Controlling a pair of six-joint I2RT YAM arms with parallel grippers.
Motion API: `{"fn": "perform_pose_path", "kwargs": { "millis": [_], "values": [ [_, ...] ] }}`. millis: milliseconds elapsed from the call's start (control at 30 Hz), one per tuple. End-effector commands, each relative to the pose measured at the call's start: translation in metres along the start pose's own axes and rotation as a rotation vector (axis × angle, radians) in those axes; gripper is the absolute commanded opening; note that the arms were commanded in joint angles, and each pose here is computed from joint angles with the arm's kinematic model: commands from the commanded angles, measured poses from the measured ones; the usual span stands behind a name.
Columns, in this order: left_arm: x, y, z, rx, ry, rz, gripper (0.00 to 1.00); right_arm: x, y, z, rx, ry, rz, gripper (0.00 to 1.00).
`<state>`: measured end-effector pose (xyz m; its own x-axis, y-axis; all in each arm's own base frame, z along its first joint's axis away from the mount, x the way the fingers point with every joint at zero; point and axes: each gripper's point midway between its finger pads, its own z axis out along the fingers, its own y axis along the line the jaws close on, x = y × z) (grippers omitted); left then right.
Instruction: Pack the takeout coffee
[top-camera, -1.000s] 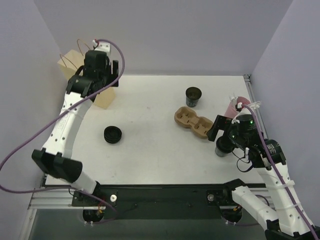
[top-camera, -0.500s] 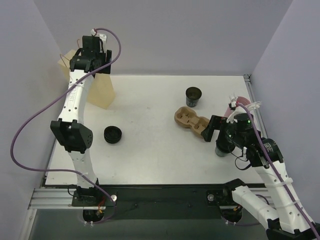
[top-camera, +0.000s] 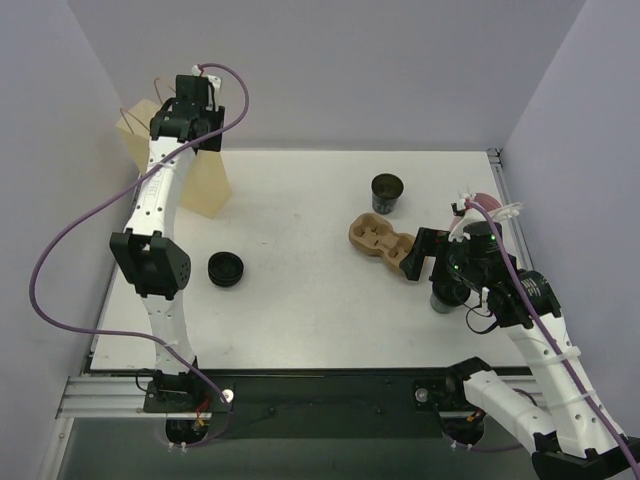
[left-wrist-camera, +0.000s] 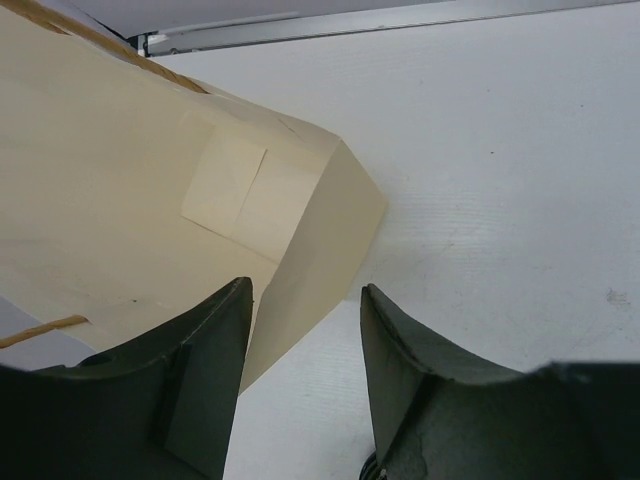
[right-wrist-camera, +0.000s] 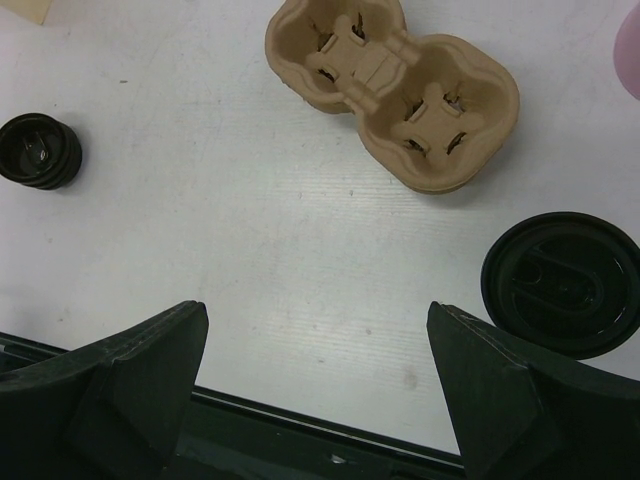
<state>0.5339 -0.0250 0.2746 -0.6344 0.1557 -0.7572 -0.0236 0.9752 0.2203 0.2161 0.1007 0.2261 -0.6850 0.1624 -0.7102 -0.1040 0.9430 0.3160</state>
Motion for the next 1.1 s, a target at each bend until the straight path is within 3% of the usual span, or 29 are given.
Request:
{"fn": "perform_pose_path", "kwargs": {
  "millis": [0,167,433,867,1067],
  "values": [
    [-0.023,0.008,-0.016,-0.011,-0.071,-0.006,0.55,-0.002,0.004,0.000,-0.020,-0.013,-0.016,0.97],
    [-0.020,-0.001,-0.022,0.046,-0.065,-0.006,0.27,-0.005,0.005,-0.002,-0.027,-0.025,-0.013,0.97],
    [-0.014,-0.012,-0.038,0.110,-0.052,-0.019,0.00,-0.010,0.010,-0.012,-0.050,-0.056,0.001,0.97],
    [0.007,-0.119,-0.126,0.345,-0.084,0.083,0.00,0.008,0.006,-0.035,-0.060,-0.047,0.004,0.97],
    [0.028,-0.158,-0.167,0.461,-0.120,0.042,0.00,0.013,-0.002,-0.052,-0.037,-0.079,0.023,0.98]
  ]
}}
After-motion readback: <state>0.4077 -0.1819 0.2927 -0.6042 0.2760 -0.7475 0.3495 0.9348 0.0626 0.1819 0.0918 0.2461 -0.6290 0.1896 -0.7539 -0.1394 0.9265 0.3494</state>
